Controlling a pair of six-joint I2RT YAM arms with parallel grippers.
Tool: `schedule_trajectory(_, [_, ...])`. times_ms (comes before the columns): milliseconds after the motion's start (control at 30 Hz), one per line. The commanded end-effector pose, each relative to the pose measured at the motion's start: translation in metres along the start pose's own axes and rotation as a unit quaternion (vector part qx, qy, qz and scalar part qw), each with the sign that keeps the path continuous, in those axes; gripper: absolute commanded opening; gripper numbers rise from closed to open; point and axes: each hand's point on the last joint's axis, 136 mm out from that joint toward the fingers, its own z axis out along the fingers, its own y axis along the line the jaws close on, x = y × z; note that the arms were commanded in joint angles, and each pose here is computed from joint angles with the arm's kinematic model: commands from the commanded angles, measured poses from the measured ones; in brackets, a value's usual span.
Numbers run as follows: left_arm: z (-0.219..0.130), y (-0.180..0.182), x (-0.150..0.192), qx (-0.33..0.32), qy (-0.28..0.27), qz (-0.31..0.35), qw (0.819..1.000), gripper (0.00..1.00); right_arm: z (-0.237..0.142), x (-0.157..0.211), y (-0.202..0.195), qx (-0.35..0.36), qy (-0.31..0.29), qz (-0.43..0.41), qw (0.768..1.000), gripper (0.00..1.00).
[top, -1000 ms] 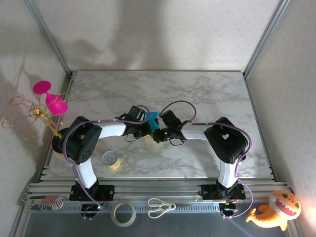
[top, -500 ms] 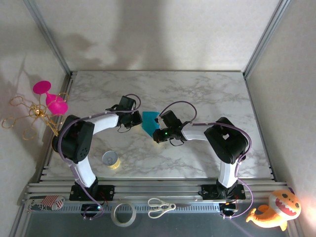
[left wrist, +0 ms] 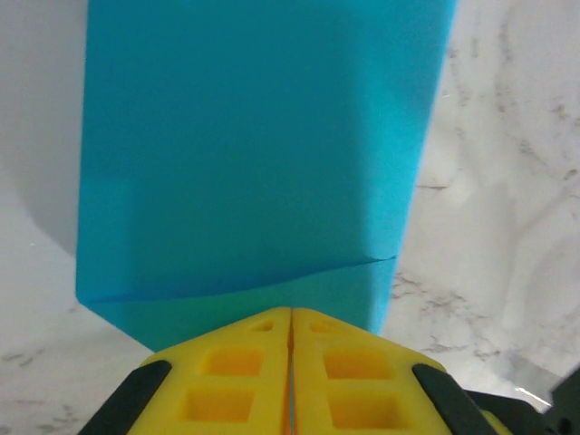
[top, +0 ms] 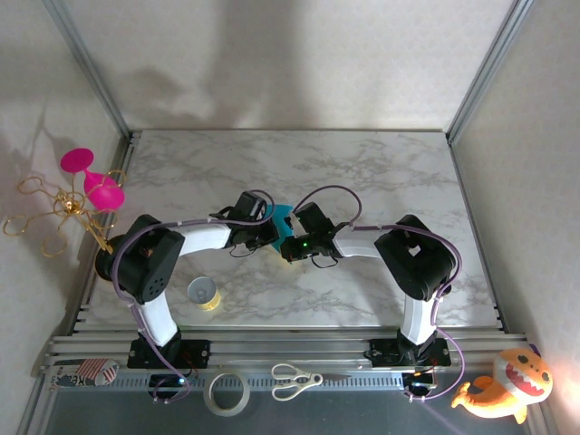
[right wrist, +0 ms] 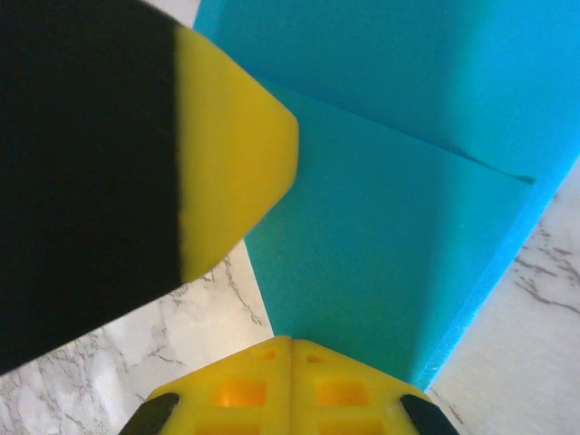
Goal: Fold a paper plane with a square sheet of paper (pick it up from the middle)
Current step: Third fold the triangle at the center of the table.
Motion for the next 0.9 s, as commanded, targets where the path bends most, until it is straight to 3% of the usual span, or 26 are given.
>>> schedule_trajectory(0, [0.009, 0.021, 0.002, -0.038, -0.003, 0.000, 0.999, 0.08, 0.001, 0.045, -0.025, 0.039, 0.070, 0.033, 0.996, 0.00])
schedule_trajectory(367, [0.015, 0.034, 0.003, -0.059, 0.005, 0.025, 0.998, 0.08, -0.035, 0.074, -0.016, 0.017, 0.074, 0.020, 0.997, 0.00])
schedule_trajectory(533, [0.015, 0.021, -0.004, -0.048, 0.010, 0.066, 0.997, 0.08, -0.061, 0.020, -0.012, 0.020, -0.031, 0.042, 0.998, 0.05])
schedule_trajectory(667, [0.008, 0.007, -0.013, -0.044, 0.007, 0.108, 0.993, 0.09, -0.085, -0.026, -0.014, 0.011, -0.118, 0.065, 0.991, 0.21])
schedule_trajectory(767, [-0.008, -0.016, -0.026, -0.018, -0.013, 0.118, 0.993, 0.14, -0.088, -0.046, -0.025, 0.016, -0.130, 0.104, 0.986, 0.32])
schedule_trajectory(867, [-0.029, -0.039, -0.039, 0.018, -0.048, 0.101, 0.994, 0.21, -0.079, -0.056, -0.029, 0.003, -0.115, 0.116, 0.986, 0.31])
